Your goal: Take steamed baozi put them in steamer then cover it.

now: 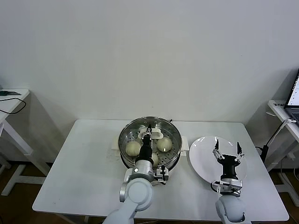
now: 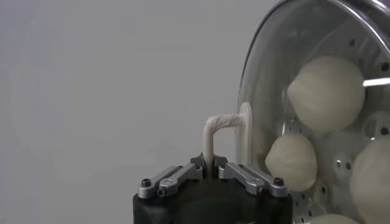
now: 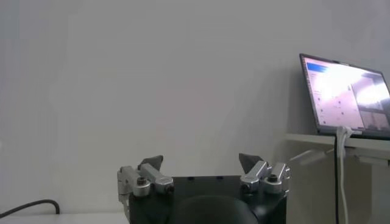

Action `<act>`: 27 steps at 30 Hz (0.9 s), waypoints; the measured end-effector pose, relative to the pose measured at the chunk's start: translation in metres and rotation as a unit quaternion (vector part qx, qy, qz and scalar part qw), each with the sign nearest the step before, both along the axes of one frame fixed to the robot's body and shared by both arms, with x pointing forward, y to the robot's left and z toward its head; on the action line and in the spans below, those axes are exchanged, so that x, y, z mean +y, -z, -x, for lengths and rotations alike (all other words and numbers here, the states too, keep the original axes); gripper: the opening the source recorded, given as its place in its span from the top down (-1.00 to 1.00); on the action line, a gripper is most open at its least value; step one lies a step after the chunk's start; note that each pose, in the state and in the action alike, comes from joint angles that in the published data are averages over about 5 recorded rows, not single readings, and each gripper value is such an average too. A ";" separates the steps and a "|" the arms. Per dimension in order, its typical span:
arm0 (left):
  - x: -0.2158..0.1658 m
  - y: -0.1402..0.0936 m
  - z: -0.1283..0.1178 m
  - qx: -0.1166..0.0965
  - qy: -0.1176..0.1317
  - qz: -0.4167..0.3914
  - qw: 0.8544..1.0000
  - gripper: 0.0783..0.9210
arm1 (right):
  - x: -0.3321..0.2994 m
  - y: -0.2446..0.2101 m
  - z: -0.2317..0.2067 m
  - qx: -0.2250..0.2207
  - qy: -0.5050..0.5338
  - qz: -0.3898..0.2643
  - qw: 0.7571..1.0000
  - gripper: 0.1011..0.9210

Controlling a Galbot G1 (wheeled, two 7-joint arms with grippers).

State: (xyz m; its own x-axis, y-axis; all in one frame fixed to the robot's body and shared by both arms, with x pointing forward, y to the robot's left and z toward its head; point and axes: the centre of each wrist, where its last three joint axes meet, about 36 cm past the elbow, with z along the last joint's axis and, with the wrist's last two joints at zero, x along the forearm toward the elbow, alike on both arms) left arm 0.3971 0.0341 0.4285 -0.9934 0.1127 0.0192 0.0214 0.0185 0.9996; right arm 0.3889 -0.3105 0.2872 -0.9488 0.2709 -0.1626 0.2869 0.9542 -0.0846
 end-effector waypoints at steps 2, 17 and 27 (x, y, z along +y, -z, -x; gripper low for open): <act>0.000 0.001 0.000 0.001 0.000 -0.002 1.000 0.74 | 0.000 0.000 0.000 0.000 0.000 0.000 1.000 -0.76; 0.001 0.008 0.002 -0.003 0.003 -0.016 1.000 0.69 | 0.000 -0.002 -0.002 -0.002 -0.004 0.000 1.000 -0.76; 0.003 0.006 0.010 -0.010 0.003 -0.012 1.000 0.03 | -0.002 -0.004 -0.001 -0.002 -0.003 0.001 1.000 -0.76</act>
State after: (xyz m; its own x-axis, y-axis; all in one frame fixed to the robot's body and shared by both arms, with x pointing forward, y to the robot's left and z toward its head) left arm 0.3871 0.0374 0.4226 -0.9929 0.1191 0.0024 0.0018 -0.0056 1.0000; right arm 0.3902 -0.3129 0.2910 -0.9497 0.2643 -0.1678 0.2811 0.9559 -0.0855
